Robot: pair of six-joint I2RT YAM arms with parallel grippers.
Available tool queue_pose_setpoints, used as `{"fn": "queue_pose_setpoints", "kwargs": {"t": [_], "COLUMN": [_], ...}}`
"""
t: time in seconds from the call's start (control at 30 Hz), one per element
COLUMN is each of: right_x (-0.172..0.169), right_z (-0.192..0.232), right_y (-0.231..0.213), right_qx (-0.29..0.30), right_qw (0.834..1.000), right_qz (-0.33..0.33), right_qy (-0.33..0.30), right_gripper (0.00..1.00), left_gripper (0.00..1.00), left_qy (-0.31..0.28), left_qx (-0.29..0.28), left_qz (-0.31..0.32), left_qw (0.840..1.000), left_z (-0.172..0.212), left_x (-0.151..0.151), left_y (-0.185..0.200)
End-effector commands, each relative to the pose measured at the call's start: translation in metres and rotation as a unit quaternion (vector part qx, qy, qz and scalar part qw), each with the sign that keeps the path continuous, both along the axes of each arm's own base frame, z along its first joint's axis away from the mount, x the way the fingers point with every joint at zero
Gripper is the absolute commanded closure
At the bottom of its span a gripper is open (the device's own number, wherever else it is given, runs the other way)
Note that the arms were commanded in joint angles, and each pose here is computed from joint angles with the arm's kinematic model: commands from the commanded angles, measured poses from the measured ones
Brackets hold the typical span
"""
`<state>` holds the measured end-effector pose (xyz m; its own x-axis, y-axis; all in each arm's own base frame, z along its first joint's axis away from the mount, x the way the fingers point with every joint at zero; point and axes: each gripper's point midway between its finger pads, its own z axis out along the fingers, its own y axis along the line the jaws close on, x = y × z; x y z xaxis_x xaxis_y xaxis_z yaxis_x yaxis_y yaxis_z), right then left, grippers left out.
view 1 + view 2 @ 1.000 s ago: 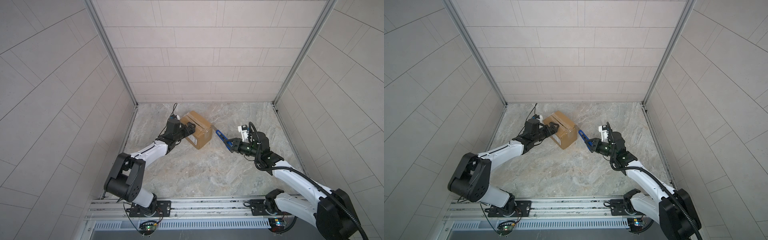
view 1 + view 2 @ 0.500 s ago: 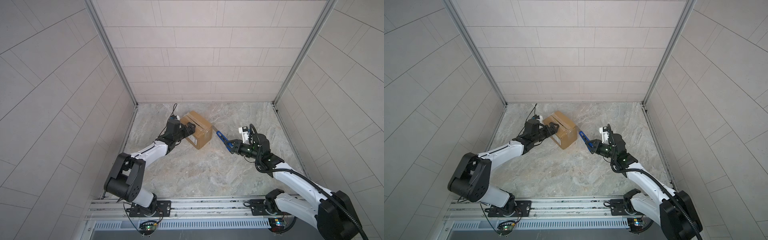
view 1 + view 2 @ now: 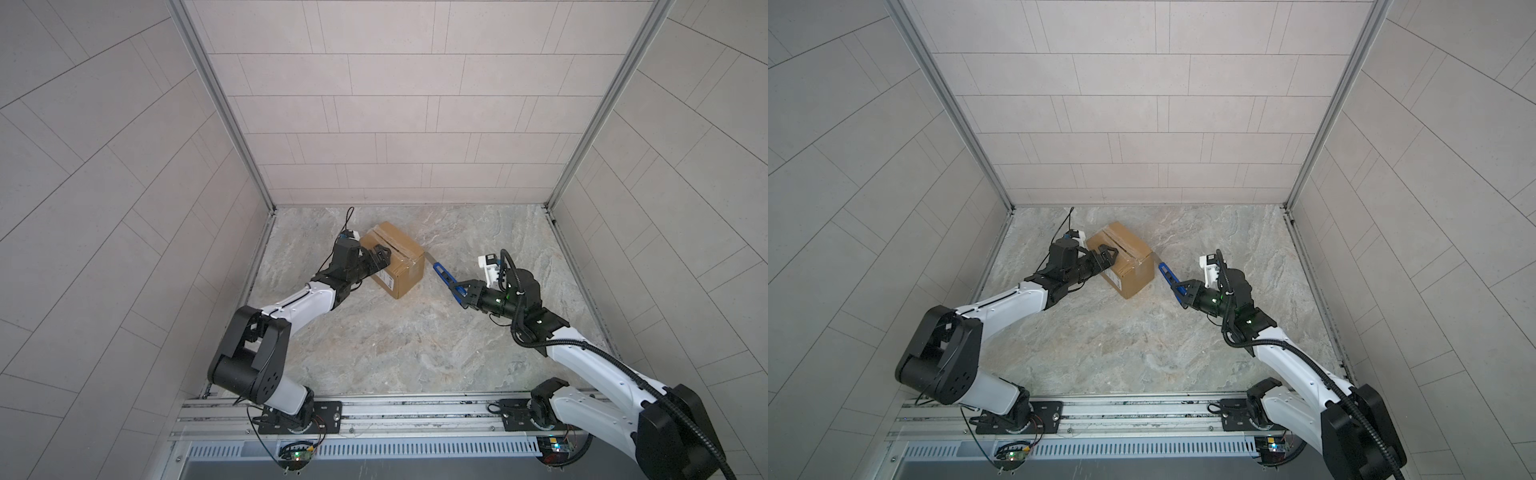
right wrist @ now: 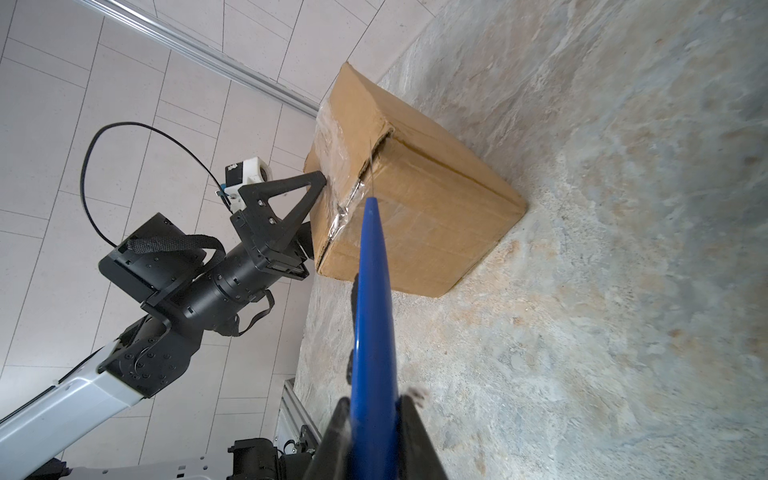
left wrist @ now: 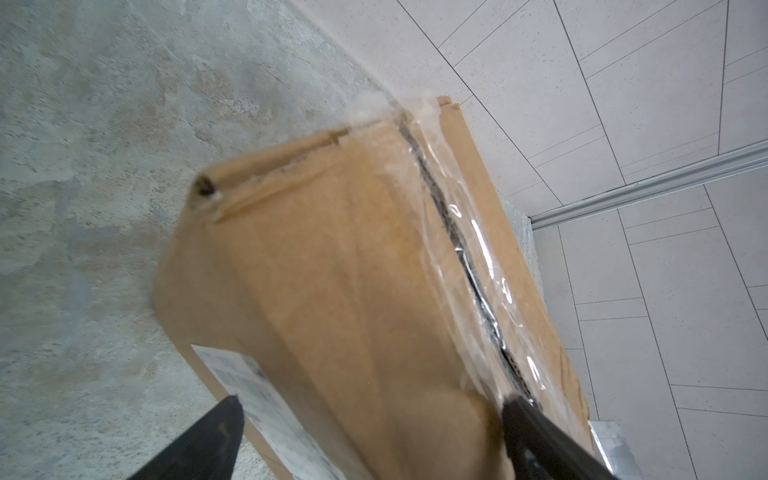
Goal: Unpack the express box
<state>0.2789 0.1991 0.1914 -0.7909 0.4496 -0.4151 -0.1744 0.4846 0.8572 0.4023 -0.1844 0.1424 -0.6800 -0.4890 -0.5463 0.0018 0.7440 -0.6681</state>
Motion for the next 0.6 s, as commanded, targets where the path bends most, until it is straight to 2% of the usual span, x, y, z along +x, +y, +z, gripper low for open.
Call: {"fn": "queue_pose_setpoints", "kwargs": {"t": [0.0,0.57], "right_x": [-0.001,0.002], "right_z": [0.003,0.015], "right_y": [-0.001,0.003], "right_qx": [0.007,0.031], "right_qw": [1.000,0.999], "right_qz": [-0.008,-0.005], "right_qy": [-0.002,-0.009], "right_gripper": [1.00,1.00], "left_gripper": [0.00,0.00], "left_qy": [0.011,0.010], "left_qx": [0.008,0.005], "left_qz": [-0.001,-0.001], "left_qw": [1.000,1.000], "left_z": [-0.007,-0.007], "left_x": [-0.007,-0.006], "left_y": [0.004,0.003]}}
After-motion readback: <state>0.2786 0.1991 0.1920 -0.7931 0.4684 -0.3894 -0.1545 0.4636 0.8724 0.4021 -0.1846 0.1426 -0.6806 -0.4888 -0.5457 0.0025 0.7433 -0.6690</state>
